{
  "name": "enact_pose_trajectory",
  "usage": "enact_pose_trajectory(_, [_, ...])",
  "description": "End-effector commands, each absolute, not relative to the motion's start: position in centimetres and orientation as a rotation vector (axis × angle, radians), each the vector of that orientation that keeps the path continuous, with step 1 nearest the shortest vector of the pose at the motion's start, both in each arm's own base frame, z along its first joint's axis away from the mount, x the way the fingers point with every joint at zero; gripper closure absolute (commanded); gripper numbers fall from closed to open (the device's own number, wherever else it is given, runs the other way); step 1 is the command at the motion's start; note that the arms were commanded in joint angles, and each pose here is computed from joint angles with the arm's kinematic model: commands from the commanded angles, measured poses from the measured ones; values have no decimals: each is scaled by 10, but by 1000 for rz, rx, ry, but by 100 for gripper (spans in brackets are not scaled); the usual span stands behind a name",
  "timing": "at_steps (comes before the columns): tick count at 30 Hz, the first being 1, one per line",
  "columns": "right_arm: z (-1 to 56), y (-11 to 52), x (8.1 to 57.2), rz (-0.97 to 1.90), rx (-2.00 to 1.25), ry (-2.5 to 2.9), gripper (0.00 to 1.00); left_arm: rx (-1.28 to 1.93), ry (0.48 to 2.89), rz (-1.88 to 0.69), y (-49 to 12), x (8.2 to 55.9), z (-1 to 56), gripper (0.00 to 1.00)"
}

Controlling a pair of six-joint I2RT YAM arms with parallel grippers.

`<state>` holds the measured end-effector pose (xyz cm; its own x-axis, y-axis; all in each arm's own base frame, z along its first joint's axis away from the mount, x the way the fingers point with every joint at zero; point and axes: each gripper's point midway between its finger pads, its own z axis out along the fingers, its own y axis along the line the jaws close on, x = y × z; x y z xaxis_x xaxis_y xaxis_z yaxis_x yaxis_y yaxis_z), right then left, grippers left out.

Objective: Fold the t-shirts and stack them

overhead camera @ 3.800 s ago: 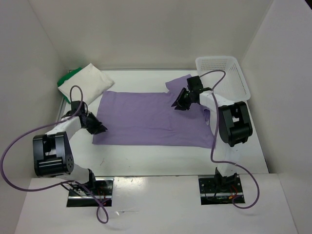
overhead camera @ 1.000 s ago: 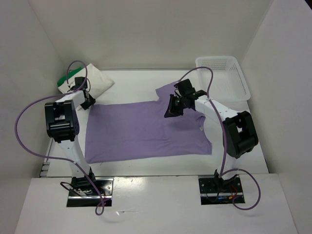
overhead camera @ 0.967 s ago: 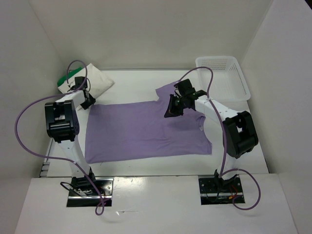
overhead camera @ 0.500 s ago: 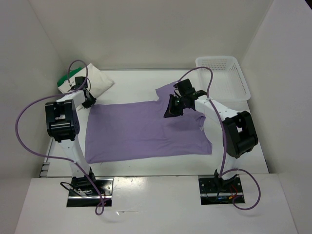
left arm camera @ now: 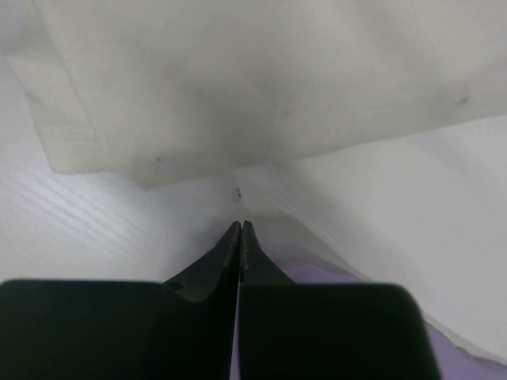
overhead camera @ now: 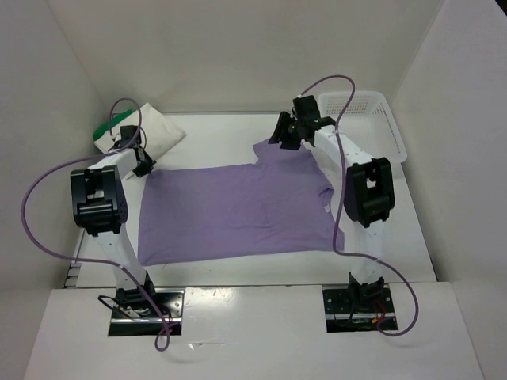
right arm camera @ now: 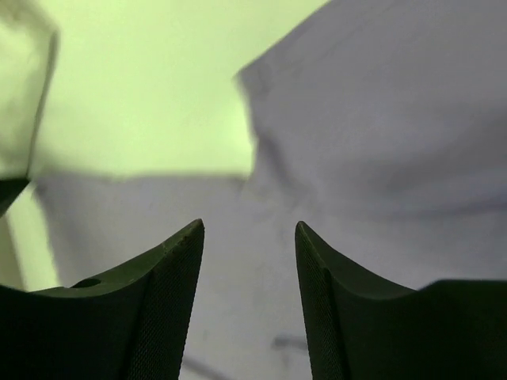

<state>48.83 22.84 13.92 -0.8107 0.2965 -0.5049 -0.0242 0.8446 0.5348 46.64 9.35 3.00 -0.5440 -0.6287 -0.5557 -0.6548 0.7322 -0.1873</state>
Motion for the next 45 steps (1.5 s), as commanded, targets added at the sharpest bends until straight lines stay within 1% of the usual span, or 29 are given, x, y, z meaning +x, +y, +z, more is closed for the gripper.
enact_pose_trajectory(1, [135, 194, 546, 523, 273, 2326, 44, -907, 2215, -2, 91, 475, 76, 100])
enact_pose_trajectory(2, [113, 185, 552, 471, 295, 2370, 44, -915, 2213, -20, 89, 476, 77, 100])
enact_pose_trajectory(3, [126, 179, 569, 412, 299, 2320, 42, -912, 2203, -22, 89, 476, 81, 100])
enact_pose_trajectory(4, [123, 175, 576, 373, 303, 2312, 41, -907, 2207, -37, 87, 476, 82, 100])
enact_pose_trajectory(5, [101, 171, 579, 323, 322, 2353, 39, -917, 2216, -54, 84, 474, 78, 100])
enact_pose_trajectory(6, [116, 165, 594, 308, 339, 2306, 39, -915, 2208, -56, 84, 474, 82, 100])
enact_pose_trajectory(8, [105, 153, 601, 207, 351, 2316, 37, -920, 2205, -73, 82, 474, 80, 100])
enact_pose_trajectory(10, [99, 145, 619, 130, 371, 2290, 37, -917, 2208, -84, 80, 475, 80, 100])
enact_pose_trajectory(13, [87, 144, 633, 91, 353, 2288, 35, -913, 2211, -95, 79, 475, 80, 100])
enact_pose_trajectory(14, [102, 143, 643, 94, 361, 2241, 35, -913, 2211, -95, 79, 475, 80, 100])
enact_pose_trajectory(15, [82, 142, 644, 70, 364, 2268, 35, -913, 2211, -95, 79, 475, 80, 100])
enact_pose_trajectory(16, [80, 140, 648, 54, 360, 2261, 35, -910, 2214, -106, 77, 475, 80, 100])
enact_pose_trajectory(17, [88, 136, 655, 62, 371, 2232, 35, -913, 2222, -104, 77, 473, 79, 100])
enact_pose_trajectory(18, [75, 136, 655, 54, 370, 2247, 35, -913, 2222, -104, 77, 473, 79, 100])
enact_pose_trajectory(20, [67, 138, 656, 61, 366, 2256, 38, -909, 2225, -117, 75, 474, 79, 100])
enact_pose_trajectory(22, [59, 138, 657, 59, 366, 2261, 38, -905, 2228, -129, 73, 474, 79, 100])
enact_pose_trajectory(24, [53, 136, 657, 41, 359, 2268, 41, -901, 2231, -140, 71, 474, 79, 100])
enact_pose_trajectory(29, [42, 136, 658, 36, 359, 2278, 42, -894, 2244, -143, 67, 474, 75, 100])
enact_pose_trajectory(31, [36, 136, 659, 35, 359, 2279, 38, -888, 2258, -145, 62, 474, 70, 100])
enact_pose_trajectory(35, [31, 137, 660, 35, 359, 2280, 38, -884, 2261, -156, 61, 475, 70, 100])
enact_pose_trajectory(37, [24, 130, 660, 26, 369, 2288, 42, -884, 2261, -156, 61, 475, 70, 100])
enact_pose_trajectory(39, [24, 130, 660, 26, 369, 2288, 43, -884, 2261, -156, 61, 475, 70, 100])
enact_pose_trajectory(40, [24, 130, 660, 26, 369, 2288, 52, -884, 2261, -156, 61, 475, 70, 100])
enact_pose_trajectory(42, [18, 132, 659, 35, 363, 2301, 61, -884, 2261, -156, 61, 475, 70, 100])
enact_pose_trajectory(43, [18, 126, 660, 31, 374, 2299, 68, -884, 2261, -156, 61, 475, 70, 100])
enact_pose_trajectory(45, [22, 127, 662, 35, 374, 2289, 78, -880, 2263, -166, 59, 475, 70, 100])
